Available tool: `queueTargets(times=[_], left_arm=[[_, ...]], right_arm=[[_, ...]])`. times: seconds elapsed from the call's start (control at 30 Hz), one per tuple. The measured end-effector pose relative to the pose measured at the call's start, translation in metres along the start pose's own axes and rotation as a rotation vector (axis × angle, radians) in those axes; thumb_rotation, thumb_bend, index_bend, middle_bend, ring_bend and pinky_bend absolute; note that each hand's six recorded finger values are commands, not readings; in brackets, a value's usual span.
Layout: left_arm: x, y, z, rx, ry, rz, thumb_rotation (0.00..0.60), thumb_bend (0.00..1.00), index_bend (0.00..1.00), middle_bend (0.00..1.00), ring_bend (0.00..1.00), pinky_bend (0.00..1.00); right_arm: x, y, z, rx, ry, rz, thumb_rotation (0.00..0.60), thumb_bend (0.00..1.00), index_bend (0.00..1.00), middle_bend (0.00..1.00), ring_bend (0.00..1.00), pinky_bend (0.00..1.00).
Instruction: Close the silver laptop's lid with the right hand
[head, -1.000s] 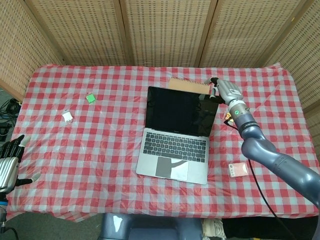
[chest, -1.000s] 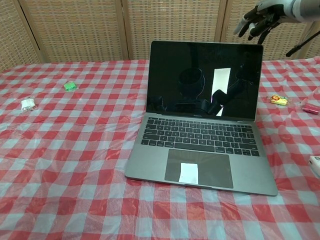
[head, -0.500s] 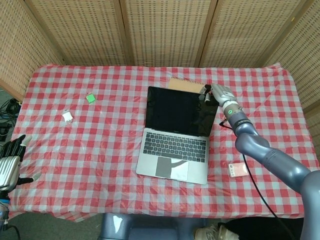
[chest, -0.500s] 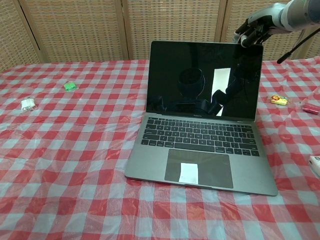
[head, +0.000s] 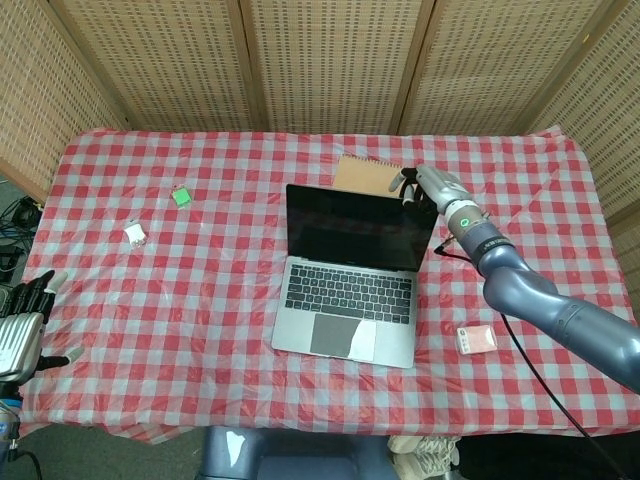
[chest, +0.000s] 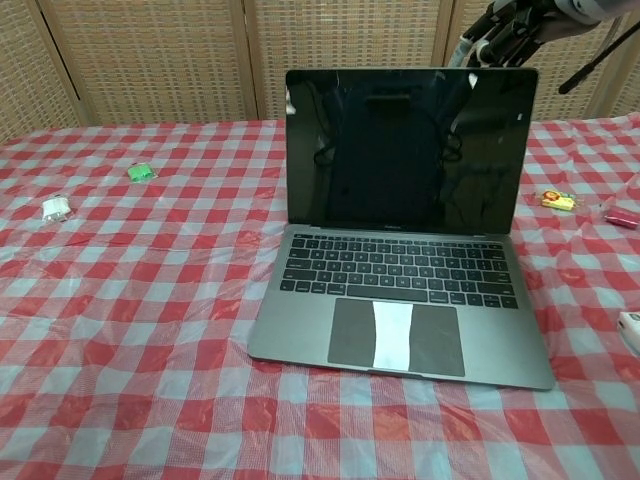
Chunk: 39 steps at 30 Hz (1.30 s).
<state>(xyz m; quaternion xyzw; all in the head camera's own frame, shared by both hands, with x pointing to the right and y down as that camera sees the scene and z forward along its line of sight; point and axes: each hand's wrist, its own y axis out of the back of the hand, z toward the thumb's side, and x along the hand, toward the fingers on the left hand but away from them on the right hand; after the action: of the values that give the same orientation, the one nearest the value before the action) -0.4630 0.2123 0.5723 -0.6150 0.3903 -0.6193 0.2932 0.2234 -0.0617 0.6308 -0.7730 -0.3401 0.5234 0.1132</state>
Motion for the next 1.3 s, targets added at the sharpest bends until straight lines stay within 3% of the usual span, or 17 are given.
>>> queueTargets(times=[0.23,0.63,1.03,1.13,1.3], left_arm=[[0.0,-0.001,0.0,0.0,0.001,-0.01,0.6,0.0,0.0,0.0,0.0,0.0],[0.0,-0.004,0.003,0.009,-0.005,-0.019,0.6,0.0,0.0,0.0,0.0,0.0],[0.0,-0.007,0.004,0.014,-0.006,-0.028,0.6,0.0,0.0,0.0,0.0,0.0],[0.001,-0.008,0.005,0.015,-0.007,-0.029,0.6,0.0,0.0,0.0,0.0,0.0],[0.001,-0.008,0.005,0.021,-0.009,-0.029,0.6,0.0,0.0,0.0,0.0,0.0]], right_arm=[[0.029,-0.019,0.017,-0.002,0.045,0.141,0.6,1.0,0.41,0.56,0.57,0.51],[0.075,-0.064,0.036,0.143,0.156,0.306,0.6,1.0,0.41,0.56,0.56,0.5],[0.1,-0.097,0.041,0.252,0.248,0.363,0.6,1.0,0.41,0.56,0.55,0.48],[0.106,-0.105,0.041,0.3,0.273,0.371,0.6,1.0,0.42,0.56,0.54,0.41],[0.115,-0.121,0.036,0.421,0.334,0.354,0.6,1.0,0.42,0.55,0.52,0.4]])
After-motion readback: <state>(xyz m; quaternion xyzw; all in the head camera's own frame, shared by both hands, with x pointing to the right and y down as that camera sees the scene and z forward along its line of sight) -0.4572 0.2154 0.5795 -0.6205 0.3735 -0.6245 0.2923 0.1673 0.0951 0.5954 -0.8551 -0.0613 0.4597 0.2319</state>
